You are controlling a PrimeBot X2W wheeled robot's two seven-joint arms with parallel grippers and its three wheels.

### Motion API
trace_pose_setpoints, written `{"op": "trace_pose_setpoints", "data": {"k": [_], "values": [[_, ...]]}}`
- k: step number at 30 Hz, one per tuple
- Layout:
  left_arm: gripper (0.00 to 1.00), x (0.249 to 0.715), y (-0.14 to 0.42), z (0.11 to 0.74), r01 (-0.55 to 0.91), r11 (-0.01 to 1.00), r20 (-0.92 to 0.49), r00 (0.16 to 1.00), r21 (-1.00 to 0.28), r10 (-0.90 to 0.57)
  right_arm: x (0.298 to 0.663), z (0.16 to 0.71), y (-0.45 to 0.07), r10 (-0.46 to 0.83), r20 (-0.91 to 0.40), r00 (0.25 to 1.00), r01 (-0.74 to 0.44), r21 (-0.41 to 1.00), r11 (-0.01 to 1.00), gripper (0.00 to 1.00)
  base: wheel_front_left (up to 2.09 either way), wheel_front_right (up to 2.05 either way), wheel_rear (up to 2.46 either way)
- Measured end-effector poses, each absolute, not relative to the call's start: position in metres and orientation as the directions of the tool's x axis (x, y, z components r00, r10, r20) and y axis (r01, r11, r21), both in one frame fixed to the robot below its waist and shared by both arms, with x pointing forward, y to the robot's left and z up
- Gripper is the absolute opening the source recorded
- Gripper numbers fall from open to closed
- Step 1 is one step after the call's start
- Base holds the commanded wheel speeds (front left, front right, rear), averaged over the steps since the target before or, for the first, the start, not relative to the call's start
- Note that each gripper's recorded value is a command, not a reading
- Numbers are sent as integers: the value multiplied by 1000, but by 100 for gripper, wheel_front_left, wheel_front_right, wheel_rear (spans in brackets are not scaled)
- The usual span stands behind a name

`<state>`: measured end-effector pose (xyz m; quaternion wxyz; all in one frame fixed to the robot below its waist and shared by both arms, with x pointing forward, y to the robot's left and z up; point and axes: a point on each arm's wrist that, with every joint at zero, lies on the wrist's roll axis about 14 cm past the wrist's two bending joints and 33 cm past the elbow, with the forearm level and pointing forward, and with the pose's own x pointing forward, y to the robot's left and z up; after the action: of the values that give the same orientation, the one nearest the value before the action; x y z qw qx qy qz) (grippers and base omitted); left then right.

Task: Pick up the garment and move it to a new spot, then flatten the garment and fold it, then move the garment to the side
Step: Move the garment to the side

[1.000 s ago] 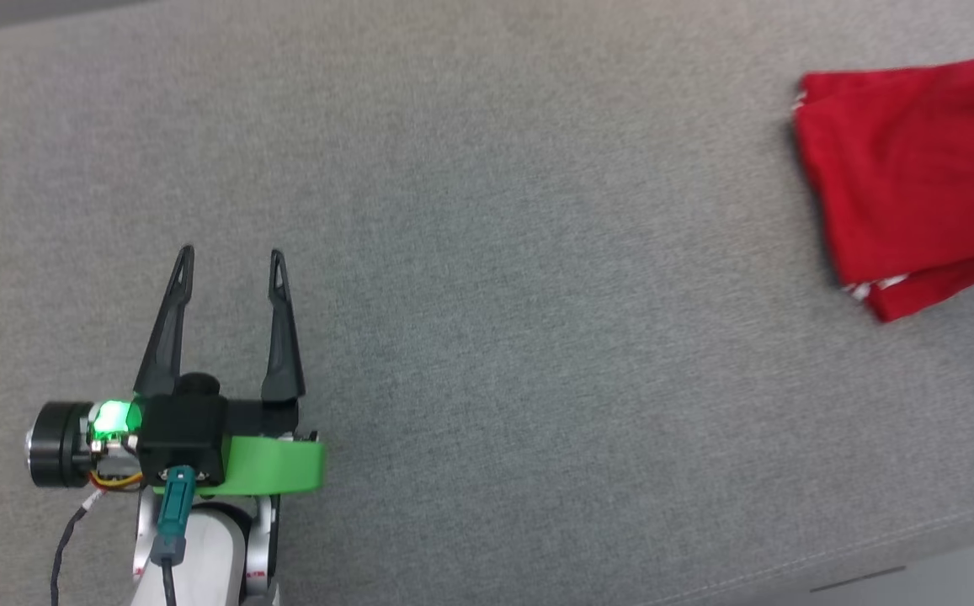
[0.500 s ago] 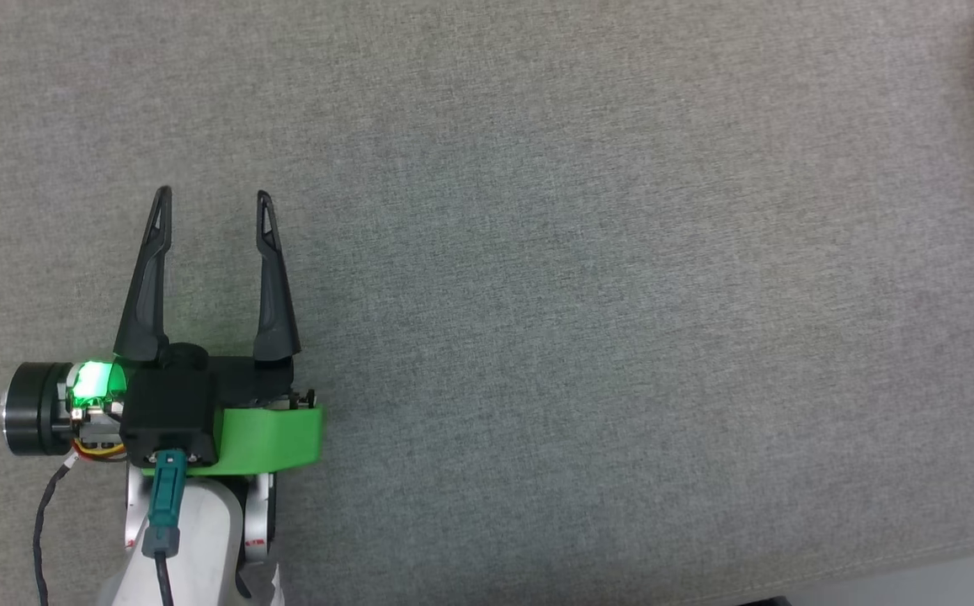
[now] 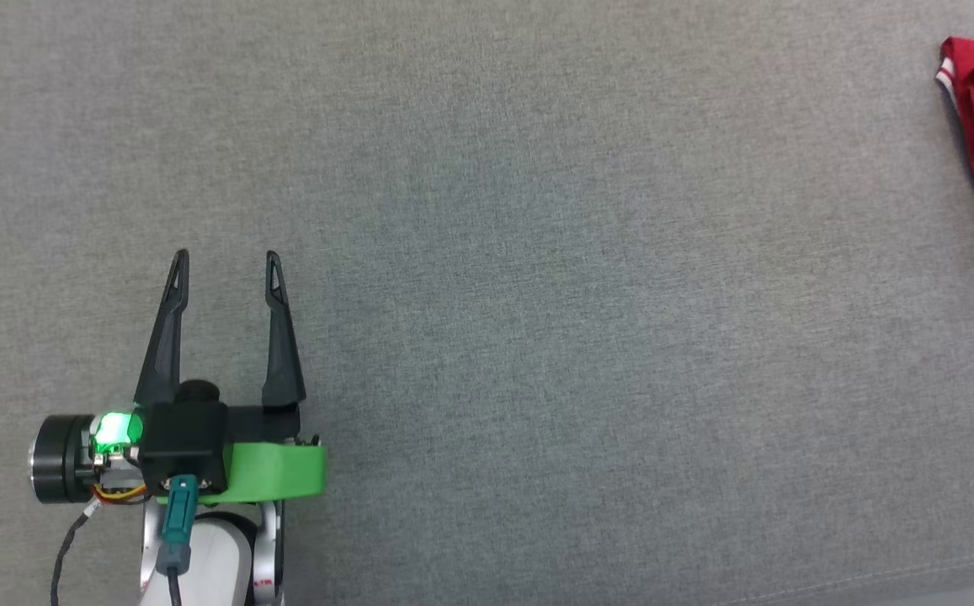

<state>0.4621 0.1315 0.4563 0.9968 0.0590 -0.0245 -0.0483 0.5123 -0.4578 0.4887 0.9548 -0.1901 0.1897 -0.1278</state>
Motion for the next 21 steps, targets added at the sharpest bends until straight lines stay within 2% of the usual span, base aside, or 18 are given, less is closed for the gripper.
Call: {"op": "trace_pose_setpoints", "data": {"k": [4, 9, 12, 16, 21], "values": [[100, 445, 139, 469, 73, 990, 51, 996, 120, -79, 518, 520, -427, -218, -190, 957, 132, -383, 914, 100, 0, 0, 0], [100, 429, 146, 488, 51, 991, 81, 995, 127, -62, 524, 578, -382, -95, 3, 995, 91, -335, 938, 100, 0, 0, 0], [100, 421, 150, 498, 39, 991, 99, 994, 131, -52, 519, 609, -345, 0, 126, 992, 41, -322, 946, 100, 0, 0, 0], [100, 411, 154, 509, 33, 991, 120, 992, 132, -49, 498, 608, -297, 91, 188, 978, -33, -290, 956, 100, 0, 0, 0], [100, 399, 163, 520, 10, 991, 143, 989, 136, -29, 469, 609, -251, 143, 267, 953, -91, -198, 976, 100, 0, 0, 0]]}}
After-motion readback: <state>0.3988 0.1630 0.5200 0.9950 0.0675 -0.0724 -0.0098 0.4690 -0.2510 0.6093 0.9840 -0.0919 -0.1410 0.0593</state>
